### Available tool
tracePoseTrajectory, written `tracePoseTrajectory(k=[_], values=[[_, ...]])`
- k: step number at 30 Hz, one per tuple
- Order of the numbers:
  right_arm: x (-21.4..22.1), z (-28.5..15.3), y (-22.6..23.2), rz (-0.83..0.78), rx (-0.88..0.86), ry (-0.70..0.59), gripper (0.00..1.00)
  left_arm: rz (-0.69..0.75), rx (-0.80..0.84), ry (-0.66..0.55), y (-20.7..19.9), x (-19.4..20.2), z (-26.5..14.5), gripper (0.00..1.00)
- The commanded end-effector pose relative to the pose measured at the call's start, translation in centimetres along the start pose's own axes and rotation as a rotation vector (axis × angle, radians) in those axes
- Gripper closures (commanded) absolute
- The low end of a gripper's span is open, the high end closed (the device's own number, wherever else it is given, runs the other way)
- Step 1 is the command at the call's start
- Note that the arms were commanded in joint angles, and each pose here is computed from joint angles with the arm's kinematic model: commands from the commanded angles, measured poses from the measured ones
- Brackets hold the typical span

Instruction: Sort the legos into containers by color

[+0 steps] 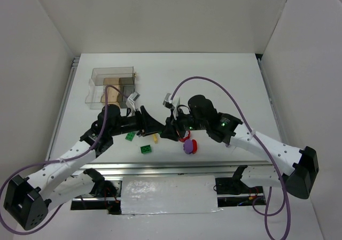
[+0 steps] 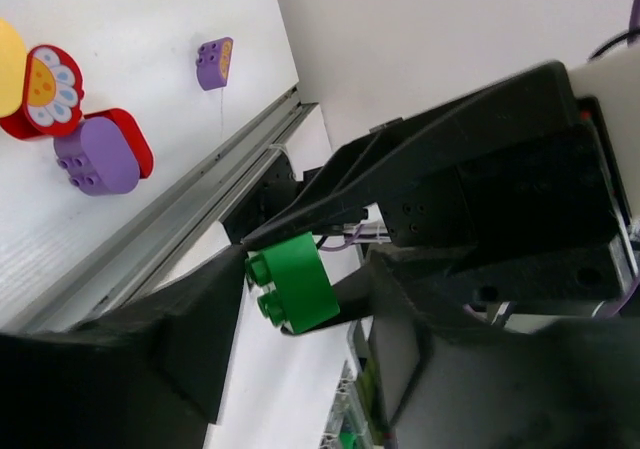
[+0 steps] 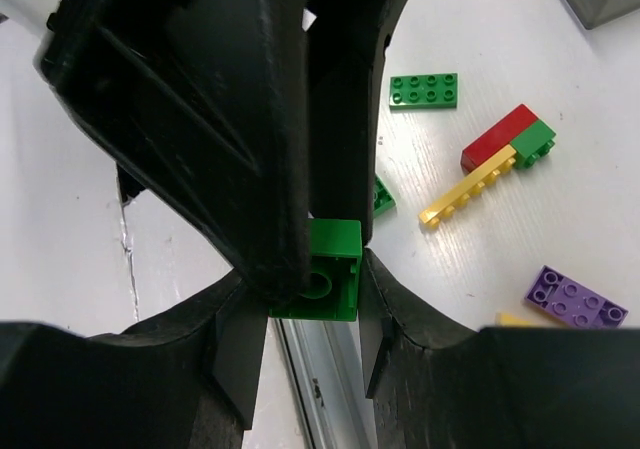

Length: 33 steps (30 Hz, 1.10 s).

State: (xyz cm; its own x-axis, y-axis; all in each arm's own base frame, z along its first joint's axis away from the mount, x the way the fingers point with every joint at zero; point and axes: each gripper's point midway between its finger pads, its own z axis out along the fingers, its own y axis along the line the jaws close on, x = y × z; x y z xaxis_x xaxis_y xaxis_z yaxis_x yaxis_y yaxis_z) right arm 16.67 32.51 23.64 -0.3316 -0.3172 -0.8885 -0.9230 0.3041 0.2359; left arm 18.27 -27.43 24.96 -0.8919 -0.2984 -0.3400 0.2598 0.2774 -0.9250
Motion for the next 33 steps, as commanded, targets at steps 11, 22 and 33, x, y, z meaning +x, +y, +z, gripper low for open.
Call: tracePoseTrajectory(k=[11, 22, 33], values=[[-5.3, -0.9, -1.4, -0.071, 0.117, -0.22, 0.82, 0.068, 0.011, 0.059, -0.6, 1.4, 1.4, 0.97], [-2.6, -0.8, -3.8, -0.006, 0.244, -0.176, 0.0, 0.195, -0.307, -0.23, 1.2, -4.6, -1.3, 1.0], [-0.6, -5.6, -5.7, 0.092, 0.443, -0.266, 0.0, 0.241, -0.71, -0.582, 4.6, -14.0, -6.7, 1.0]])
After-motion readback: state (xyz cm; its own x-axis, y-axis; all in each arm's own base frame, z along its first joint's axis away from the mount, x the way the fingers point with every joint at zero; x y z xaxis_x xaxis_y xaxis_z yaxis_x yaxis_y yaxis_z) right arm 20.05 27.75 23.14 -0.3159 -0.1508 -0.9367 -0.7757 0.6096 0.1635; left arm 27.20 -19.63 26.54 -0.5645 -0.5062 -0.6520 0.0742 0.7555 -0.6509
